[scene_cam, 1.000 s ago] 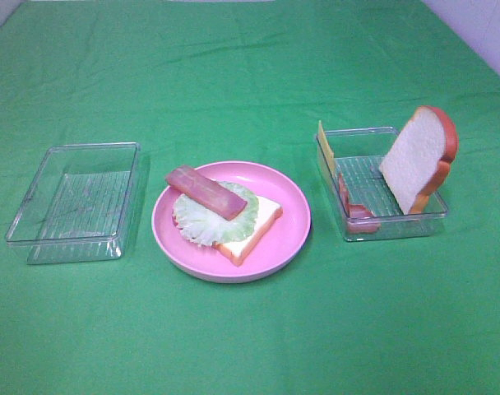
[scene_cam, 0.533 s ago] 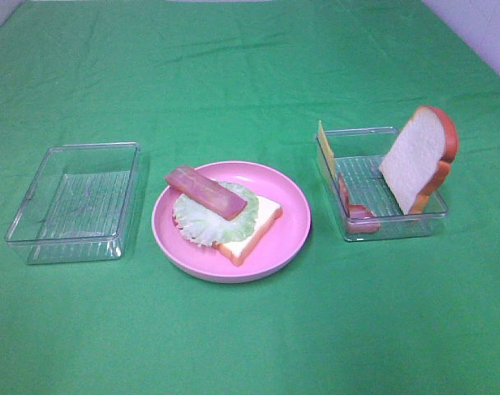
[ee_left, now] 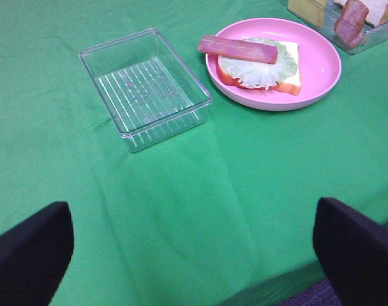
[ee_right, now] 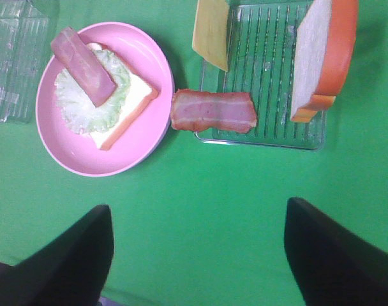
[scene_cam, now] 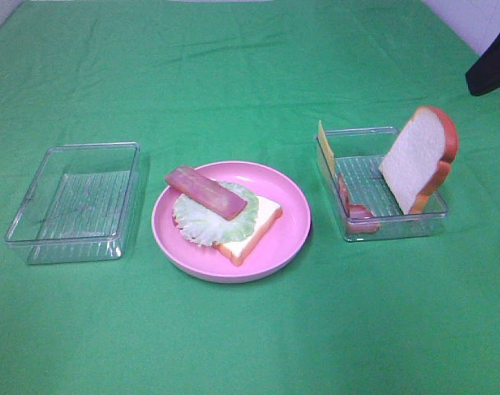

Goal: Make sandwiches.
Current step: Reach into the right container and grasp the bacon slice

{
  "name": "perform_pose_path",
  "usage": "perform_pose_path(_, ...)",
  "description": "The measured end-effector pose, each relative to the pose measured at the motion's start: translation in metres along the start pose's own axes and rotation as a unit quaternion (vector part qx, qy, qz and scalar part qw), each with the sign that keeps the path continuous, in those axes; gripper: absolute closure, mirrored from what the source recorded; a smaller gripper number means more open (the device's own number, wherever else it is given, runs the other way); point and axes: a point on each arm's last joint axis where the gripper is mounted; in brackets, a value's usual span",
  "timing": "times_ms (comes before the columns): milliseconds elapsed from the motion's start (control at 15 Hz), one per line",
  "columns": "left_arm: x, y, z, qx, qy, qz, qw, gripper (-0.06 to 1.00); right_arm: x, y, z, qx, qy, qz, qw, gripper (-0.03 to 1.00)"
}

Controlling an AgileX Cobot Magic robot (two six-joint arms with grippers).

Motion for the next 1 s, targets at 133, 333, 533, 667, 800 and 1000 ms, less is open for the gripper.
perform_pose_path(133, 0.000, 0.000, 0.000, 0.000, 0.000, 0.000, 1.000, -0.01, 0.006, 0.023, 0.008, 0.005, -0.030, 0.039, 0.999, 0.27)
perform_pose_path(333, 0.000, 0.000, 0.000, 0.000, 0.000, -0.001, 1.000, -0.01, 0.014, 0.076, 0.037, -0.004, -0.056, 0.118, 0.991, 0.30)
perform_pose_path(533, 0.000, 0.000, 0.000, 0.000, 0.000, -0.001, 1.000, -0.01, 0.029, 0.113, 0.052, -0.013, -0.063, 0.157, 0.986, 0.36)
perform_pose_path(667, 0.000, 0.000, 0.000, 0.000, 0.000, -0.001, 1.000, -0.01, 0.039, 0.132, 0.054, -0.013, -0.058, 0.170, 0.984, 0.36)
perform_pose_path(800, 0.000, 0.000, 0.000, 0.000, 0.000, -0.001, 1.000, -0.01, 0.048, 0.156, 0.047, -0.028, -0.051, 0.188, 0.980, 0.36)
perform_pose_path(1000, 0.000, 0.000, 0.000, 0.000, 0.000, -0.002, 1.000, -0.01, 0.051, 0.190, 0.032, -0.067, -0.046, 0.221, 0.972, 0.37)
Point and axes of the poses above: a point on each arm's last joint axis where the gripper is mounted, y pointing out along that axis toward the gripper, z along the wrist's bending axis when the last joint is at zero, x = y × z, and after that the axes turned 6 degrees about -y, right-handed
